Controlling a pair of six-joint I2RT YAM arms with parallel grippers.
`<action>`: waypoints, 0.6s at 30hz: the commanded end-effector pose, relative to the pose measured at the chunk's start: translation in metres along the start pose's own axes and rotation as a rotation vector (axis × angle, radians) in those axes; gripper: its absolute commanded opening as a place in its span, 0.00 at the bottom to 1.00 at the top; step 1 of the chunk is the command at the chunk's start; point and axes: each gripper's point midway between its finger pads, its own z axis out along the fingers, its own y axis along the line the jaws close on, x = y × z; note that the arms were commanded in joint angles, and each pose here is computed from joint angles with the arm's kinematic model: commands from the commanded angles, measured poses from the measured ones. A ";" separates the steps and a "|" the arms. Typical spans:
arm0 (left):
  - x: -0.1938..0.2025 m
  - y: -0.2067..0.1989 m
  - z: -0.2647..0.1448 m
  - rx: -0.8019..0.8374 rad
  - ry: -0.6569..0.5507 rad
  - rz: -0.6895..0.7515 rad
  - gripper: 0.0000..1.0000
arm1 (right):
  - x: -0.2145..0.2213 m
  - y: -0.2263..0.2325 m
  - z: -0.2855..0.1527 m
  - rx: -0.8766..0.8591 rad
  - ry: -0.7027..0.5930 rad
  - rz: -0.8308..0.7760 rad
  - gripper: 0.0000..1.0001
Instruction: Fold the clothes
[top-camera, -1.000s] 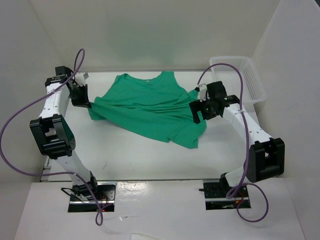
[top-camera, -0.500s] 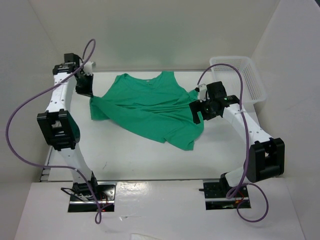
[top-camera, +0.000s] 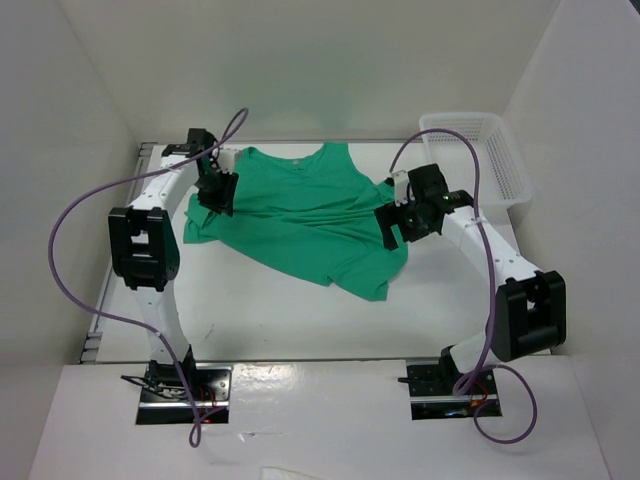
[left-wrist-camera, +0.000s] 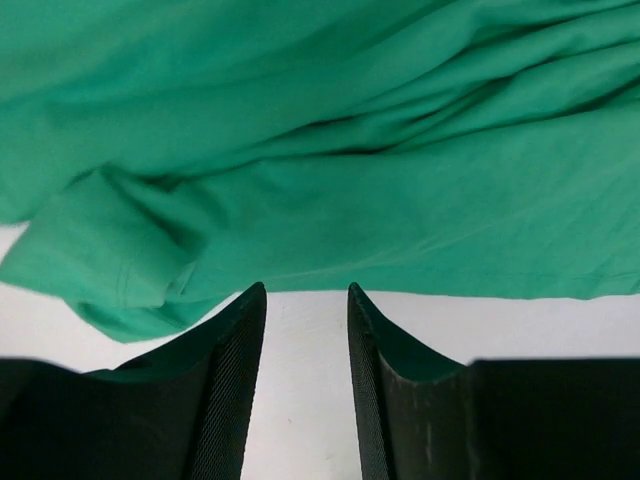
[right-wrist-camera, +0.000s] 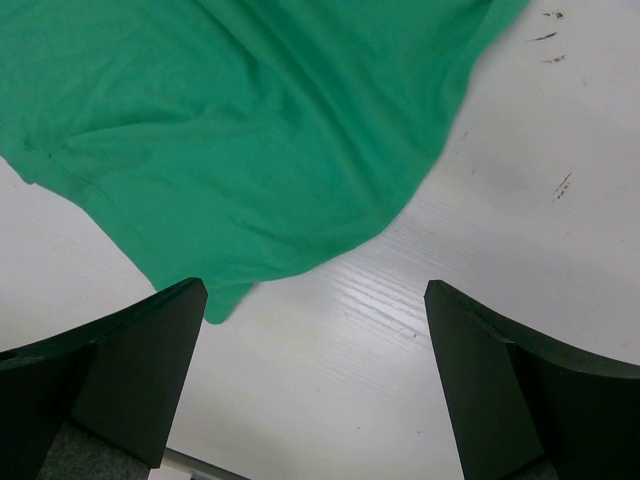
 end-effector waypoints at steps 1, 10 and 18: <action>0.009 0.020 -0.023 0.055 -0.077 -0.159 0.46 | -0.009 0.003 0.003 -0.003 -0.033 -0.028 0.99; 0.052 0.046 -0.006 0.299 -0.114 -0.457 0.54 | -0.010 0.008 0.003 -0.002 -0.031 -0.044 0.99; 0.051 0.056 0.002 0.486 -0.173 -0.562 0.54 | -0.004 0.007 0.007 0.005 -0.012 -0.042 0.99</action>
